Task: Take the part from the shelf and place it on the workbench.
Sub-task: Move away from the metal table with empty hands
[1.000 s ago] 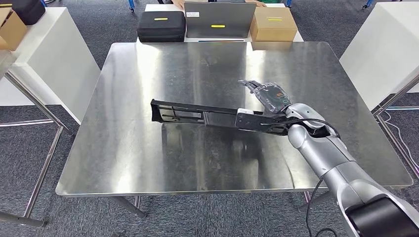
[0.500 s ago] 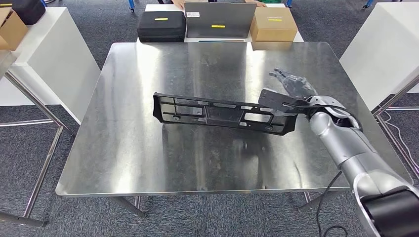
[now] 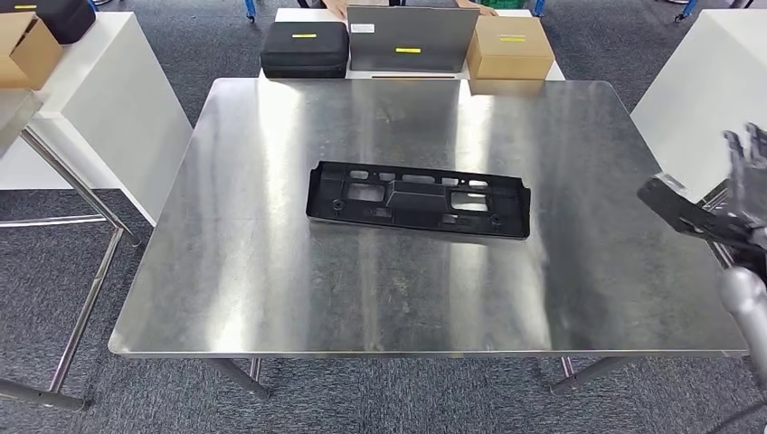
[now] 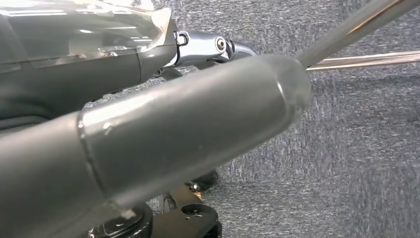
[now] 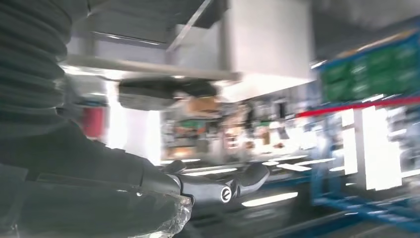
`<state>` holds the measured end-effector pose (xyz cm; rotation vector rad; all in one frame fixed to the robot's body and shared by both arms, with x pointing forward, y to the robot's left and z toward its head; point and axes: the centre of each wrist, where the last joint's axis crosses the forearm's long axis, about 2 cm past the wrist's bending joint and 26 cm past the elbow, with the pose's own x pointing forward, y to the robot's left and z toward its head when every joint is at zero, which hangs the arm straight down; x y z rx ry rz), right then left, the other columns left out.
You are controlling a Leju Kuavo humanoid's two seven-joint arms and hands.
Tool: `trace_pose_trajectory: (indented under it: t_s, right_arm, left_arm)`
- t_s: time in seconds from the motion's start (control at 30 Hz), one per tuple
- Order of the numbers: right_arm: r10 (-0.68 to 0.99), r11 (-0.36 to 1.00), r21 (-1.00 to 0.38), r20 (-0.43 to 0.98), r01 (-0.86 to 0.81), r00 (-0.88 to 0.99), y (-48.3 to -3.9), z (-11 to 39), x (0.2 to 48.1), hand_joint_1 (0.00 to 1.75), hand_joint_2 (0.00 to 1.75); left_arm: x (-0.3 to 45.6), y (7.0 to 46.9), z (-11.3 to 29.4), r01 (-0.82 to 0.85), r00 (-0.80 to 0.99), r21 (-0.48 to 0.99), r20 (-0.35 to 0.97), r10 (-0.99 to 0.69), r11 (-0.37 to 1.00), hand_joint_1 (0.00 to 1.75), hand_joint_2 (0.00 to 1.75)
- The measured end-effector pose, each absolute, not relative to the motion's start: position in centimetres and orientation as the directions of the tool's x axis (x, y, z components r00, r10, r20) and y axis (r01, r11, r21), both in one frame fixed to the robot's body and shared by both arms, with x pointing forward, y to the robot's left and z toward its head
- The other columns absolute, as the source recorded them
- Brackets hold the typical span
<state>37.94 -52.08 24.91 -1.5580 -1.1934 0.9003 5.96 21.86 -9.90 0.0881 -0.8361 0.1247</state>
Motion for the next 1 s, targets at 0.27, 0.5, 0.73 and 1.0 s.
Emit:
trace_pose_trajectory:
  t_s: [0.27, 0.5, 0.73, 1.0]
  right_arm:
    - [0.907, -0.240, -0.914, -0.090, 0.327, 0.412, -57.1, 21.7, 27.3, 0.00, 0.00]
    - [0.896, -0.228, -0.898, -0.043, 0.375, 0.442, -57.0, 20.1, 18.0, 0.00, 0.00]
    - [0.882, -0.234, -0.878, -0.010, 0.418, 0.471, -54.7, 17.9, 10.5, 0.00, 0.00]
    - [0.811, -0.110, -0.906, 0.156, 0.408, 0.564, -50.0, 11.5, 5.5, 0.00, 0.00]
  left_arm:
    - [5.7, 21.6, -10.1, -0.223, 0.666, 0.025, 0.734, 0.133, 0.975, 0.00, 0.00]
    - [5.2, 21.3, -10.3, -0.290, 0.678, 0.020, 0.710, 0.191, 0.957, 0.00, 0.00]
    - [4.6, 21.0, -10.4, -0.326, 0.696, 0.028, 0.683, 0.220, 0.945, 0.00, 0.00]
    - [4.4, 21.1, -10.4, -0.342, 0.710, 0.038, 0.665, 0.232, 0.939, 0.00, 0.00]
